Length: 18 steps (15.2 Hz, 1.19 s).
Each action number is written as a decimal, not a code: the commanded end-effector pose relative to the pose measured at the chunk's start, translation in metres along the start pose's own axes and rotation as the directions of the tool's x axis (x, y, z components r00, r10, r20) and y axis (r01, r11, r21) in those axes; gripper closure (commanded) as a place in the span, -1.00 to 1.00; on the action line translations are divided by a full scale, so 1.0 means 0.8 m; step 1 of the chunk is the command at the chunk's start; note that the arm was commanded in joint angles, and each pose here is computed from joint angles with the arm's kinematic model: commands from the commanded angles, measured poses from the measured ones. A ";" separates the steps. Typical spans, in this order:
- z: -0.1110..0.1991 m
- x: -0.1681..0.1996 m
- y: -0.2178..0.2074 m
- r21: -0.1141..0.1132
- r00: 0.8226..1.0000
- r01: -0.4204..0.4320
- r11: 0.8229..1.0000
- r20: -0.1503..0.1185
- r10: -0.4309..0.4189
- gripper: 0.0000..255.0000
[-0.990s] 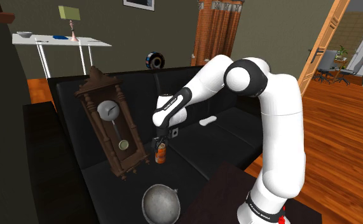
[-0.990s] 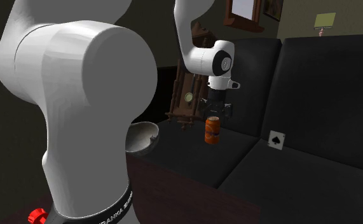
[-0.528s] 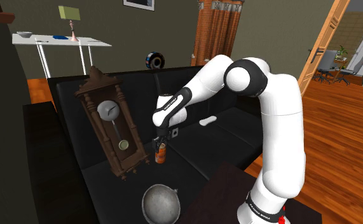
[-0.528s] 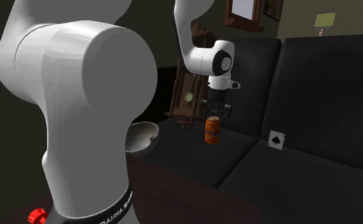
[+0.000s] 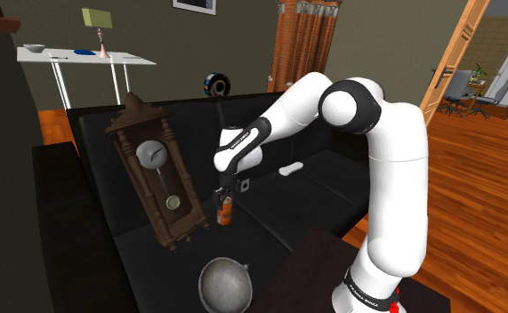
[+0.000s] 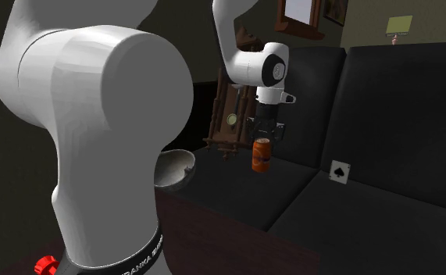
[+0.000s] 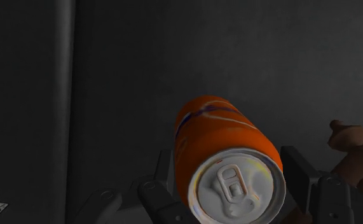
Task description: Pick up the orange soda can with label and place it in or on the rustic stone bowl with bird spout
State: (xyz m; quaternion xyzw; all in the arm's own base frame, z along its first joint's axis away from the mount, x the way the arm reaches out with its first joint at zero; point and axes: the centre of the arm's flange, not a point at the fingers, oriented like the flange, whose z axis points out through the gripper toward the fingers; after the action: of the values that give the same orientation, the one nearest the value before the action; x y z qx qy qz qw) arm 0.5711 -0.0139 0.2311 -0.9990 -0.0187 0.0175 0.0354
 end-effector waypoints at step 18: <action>-0.127 -0.005 -0.010 0.000 1.000 0.000 1.000 0.000 0.000 1.00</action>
State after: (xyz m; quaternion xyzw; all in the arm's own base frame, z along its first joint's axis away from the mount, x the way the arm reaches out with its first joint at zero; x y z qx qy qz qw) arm 0.5712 -0.0130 0.3270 -0.9990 -0.0188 0.0175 0.0353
